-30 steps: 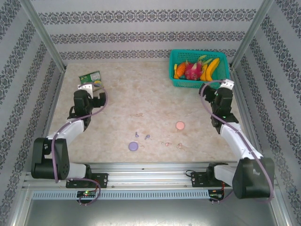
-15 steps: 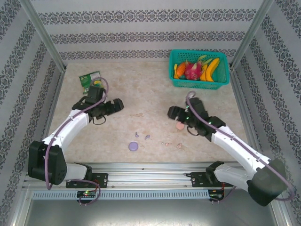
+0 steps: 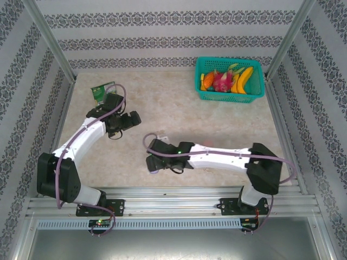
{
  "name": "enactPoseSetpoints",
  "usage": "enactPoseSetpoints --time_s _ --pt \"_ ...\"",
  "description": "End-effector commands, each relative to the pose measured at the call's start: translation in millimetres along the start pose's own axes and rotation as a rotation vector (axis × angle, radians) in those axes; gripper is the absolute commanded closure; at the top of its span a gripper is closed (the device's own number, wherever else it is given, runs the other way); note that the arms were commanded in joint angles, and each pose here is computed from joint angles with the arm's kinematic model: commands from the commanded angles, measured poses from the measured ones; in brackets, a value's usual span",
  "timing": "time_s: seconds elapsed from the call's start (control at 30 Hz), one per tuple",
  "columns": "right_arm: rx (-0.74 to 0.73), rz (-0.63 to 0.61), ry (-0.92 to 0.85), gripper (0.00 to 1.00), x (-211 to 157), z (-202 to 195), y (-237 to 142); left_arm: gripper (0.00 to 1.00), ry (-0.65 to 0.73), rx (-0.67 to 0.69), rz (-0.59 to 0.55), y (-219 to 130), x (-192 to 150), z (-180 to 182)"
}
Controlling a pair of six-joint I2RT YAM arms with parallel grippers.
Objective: Insert wireless bluetooth earbuds into charging case
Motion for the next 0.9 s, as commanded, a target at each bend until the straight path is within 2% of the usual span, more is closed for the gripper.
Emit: enactPoseSetpoints --time_s 0.0,0.27,0.87 --pt "-0.002 0.058 -0.230 0.14 -5.3 10.2 5.0 0.00 -0.025 0.052 0.014 -2.8 12.7 23.0" --pt "0.030 0.154 -0.312 0.18 -17.3 17.8 27.1 0.00 -0.134 -0.020 0.025 -1.0 27.9 44.2" --pt "-0.032 0.198 -0.296 0.22 -16.0 6.4 62.5 0.00 -0.141 -0.057 0.026 -1.9 27.9 44.2"
Point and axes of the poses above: each hand's point on the last joint's axis, 136 mm out from that joint toward the fingers, its own y axis out along the fingers, its own z axis along the line the jaws close on, x = y × z, the point moved 4 cm from there along -y, back along the fingers, and after that the axes turned 5 degrees about y, right-handed, at the moved point
